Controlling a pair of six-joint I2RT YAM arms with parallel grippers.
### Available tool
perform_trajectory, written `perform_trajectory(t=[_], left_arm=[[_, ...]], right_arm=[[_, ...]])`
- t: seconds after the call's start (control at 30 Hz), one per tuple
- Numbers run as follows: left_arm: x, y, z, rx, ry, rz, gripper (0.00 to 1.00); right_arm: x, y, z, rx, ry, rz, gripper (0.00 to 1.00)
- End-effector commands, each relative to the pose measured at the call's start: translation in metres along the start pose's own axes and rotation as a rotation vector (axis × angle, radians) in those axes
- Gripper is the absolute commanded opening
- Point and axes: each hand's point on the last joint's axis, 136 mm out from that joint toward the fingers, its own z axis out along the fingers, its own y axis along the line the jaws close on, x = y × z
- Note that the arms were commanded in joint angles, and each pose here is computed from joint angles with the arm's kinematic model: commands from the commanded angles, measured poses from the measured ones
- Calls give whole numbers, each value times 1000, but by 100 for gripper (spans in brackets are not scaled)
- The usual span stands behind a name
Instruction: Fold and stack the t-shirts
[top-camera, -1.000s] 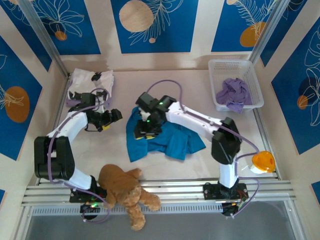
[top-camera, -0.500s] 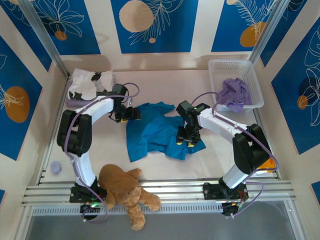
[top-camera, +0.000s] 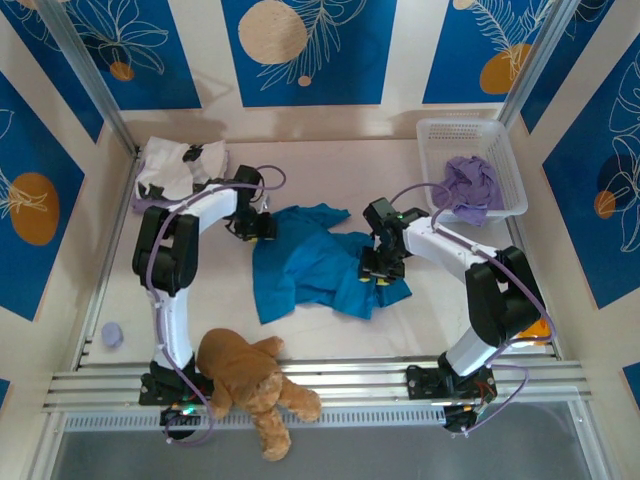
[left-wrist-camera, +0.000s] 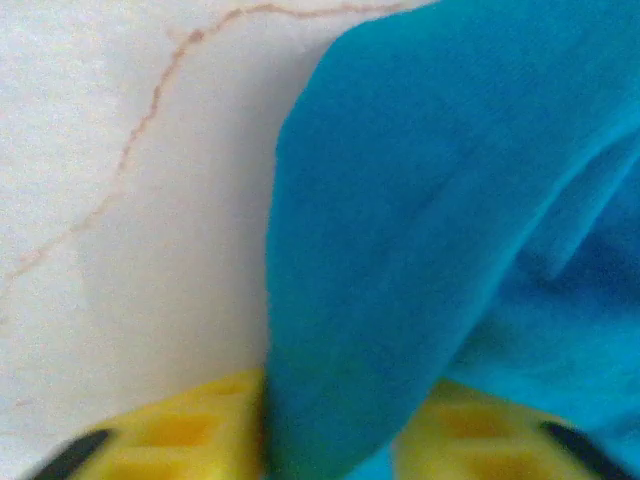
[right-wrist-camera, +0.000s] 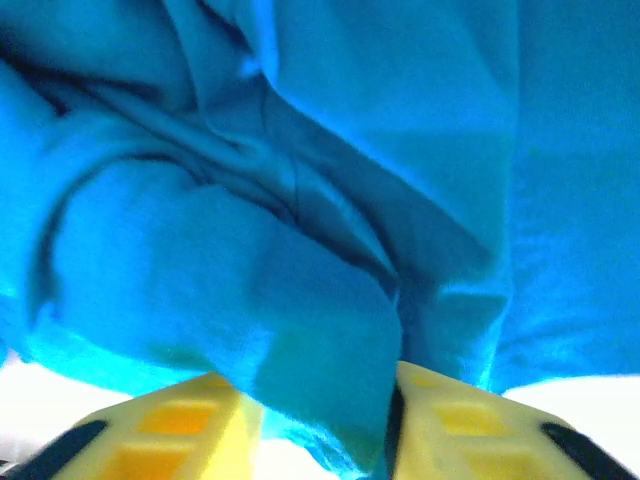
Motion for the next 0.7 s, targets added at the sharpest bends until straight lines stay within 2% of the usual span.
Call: perform_trajectory(t=[0.0, 0.07, 0.17, 0.27, 0.33, 0.47, 0.57, 0.67], left_arm=[[-9, -18, 5, 79, -1, 20, 14], [-15, -22, 0, 84, -13, 26, 2], [-32, -28, -18, 99, -53, 29, 0], [-61, -35, -54, 132, -122, 22, 0], [-86, -36, -90, 151, -197, 6, 0], [-133, -32, -188, 245, -426, -70, 0], [-151, -21, -267, 322, -609, -138, 0], [-147, -3, -331, 374, -749, -202, 0]], right_arm=[[-9, 9, 0, -74, -10, -20, 25], [-15, 10, -4, -90, -15, -17, 13], [-28, 15, -21, -109, -45, -26, 0], [-55, 25, -59, -168, -112, -36, 0], [-77, 31, -95, -196, -171, -46, 0], [-112, 42, -190, -257, -349, -75, 0], [-117, 45, -261, -290, -503, -98, 0], [-103, 38, -315, -302, -627, -96, 0]])
